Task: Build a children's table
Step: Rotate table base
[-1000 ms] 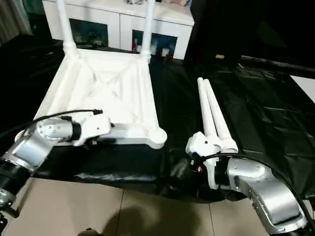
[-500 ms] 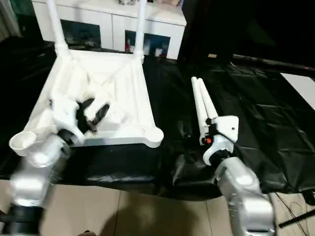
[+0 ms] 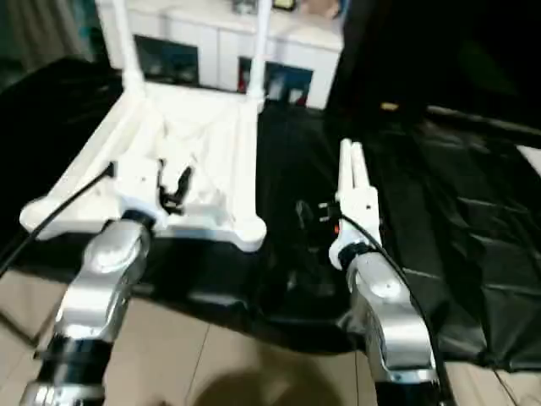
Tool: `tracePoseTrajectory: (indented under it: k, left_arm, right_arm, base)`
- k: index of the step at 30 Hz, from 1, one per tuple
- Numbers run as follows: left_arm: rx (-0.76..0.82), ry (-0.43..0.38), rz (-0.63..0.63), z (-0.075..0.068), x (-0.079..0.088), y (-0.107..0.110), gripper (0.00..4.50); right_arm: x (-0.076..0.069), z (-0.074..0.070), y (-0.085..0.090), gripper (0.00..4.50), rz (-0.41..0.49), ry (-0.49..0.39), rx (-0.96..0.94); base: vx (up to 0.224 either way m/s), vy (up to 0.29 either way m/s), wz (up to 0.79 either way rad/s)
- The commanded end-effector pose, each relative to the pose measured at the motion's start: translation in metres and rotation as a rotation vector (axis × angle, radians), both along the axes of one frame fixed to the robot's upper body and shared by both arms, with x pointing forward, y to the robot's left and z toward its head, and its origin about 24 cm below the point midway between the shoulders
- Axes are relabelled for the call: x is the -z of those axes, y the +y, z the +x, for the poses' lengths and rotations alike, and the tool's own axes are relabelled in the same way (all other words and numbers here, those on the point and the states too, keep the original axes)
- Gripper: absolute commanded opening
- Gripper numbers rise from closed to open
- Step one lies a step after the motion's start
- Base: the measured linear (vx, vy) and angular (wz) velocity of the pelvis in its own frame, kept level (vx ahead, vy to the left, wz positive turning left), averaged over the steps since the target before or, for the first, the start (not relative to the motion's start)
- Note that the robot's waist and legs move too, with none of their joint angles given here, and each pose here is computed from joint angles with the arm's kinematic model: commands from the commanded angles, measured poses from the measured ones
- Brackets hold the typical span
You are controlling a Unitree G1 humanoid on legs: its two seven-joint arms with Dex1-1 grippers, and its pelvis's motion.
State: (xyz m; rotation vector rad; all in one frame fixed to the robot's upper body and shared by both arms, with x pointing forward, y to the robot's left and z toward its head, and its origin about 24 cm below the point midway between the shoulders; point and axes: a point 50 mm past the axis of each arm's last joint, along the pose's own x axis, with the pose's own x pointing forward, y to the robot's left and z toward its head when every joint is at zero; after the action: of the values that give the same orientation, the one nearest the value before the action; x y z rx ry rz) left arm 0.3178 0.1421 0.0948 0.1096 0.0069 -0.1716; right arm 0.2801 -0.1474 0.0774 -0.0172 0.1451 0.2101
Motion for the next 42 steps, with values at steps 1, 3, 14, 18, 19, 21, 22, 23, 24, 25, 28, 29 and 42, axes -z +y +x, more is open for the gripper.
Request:
tracePoseTrajectory:
  k: [1,3,14,18,19,21,22,23,24,25,28,29,42]
  left_arm:
    - [0.033,0.012,-0.023,0.000,-0.001,-0.003,2.63]
    - [0.035,0.020,-0.039,0.000,-0.002,-0.002,2.63]
    - [0.051,0.029,-0.038,0.004,-0.007,0.002,2.63]
    - [0.058,0.028,-0.040,0.004,-0.008,0.003,2.63]
    - [0.059,0.028,-0.039,0.004,-0.008,0.004,2.63]
    - [0.060,0.029,-0.037,0.005,-0.009,0.005,2.63]
    - [0.060,0.028,-0.036,0.005,-0.009,0.005,2.63]
    - [0.063,0.027,-0.034,0.006,-0.009,0.006,2.63]
    - [0.066,0.026,-0.033,0.006,-0.010,0.006,2.63]
    - [0.068,0.026,-0.031,0.005,-0.010,0.006,2.63]
    - [0.069,0.030,-0.029,0.005,-0.009,0.007,2.63]
    - [0.070,0.031,-0.027,0.005,-0.009,0.007,2.63]
    - [0.075,0.044,-0.032,0.002,-0.008,0.010,2.63]
  right_arm:
    - [0.000,0.000,0.000,4.50,0.004,0.003,-0.005]
    - [0.000,0.000,0.001,4.50,0.004,0.004,-0.009]
    - [0.000,0.003,0.002,4.50,0.026,0.001,0.011]
    - [0.000,0.002,0.004,4.50,0.037,0.005,0.003]
    - [0.001,0.002,0.004,4.50,0.037,0.005,0.003]
    - [0.001,0.002,0.004,4.50,0.039,0.009,0.007]
    - [0.001,0.002,0.004,4.50,0.041,0.013,0.011]
    - [0.002,0.001,0.003,4.50,0.043,0.017,0.019]
    - [0.002,0.001,0.003,4.50,0.043,0.018,0.024]
    - [0.002,0.001,0.003,4.50,0.049,0.019,0.025]
    - [0.000,0.000,0.004,4.50,0.060,0.017,0.017]
    - [-0.001,0.000,0.004,4.50,0.053,0.014,0.014]
    - [-0.002,0.001,0.000,4.50,0.004,0.040,0.058]
  base:
    - [-0.014,-0.097,0.24]
    - [-0.024,-0.069,0.14]
    - [0.019,-0.009,0.01]
    - [0.072,0.025,0.00]
    - [0.077,0.031,-0.19]
    - [0.052,0.025,-0.33]
    - [0.051,0.022,-0.31]
    - [0.058,0.019,-0.30]
    - [0.075,0.014,-0.43]
    - [0.075,0.014,-0.43]
    - [0.083,0.009,-0.40]
    - [0.146,0.014,-0.34]
    - [0.011,0.040,-0.06]
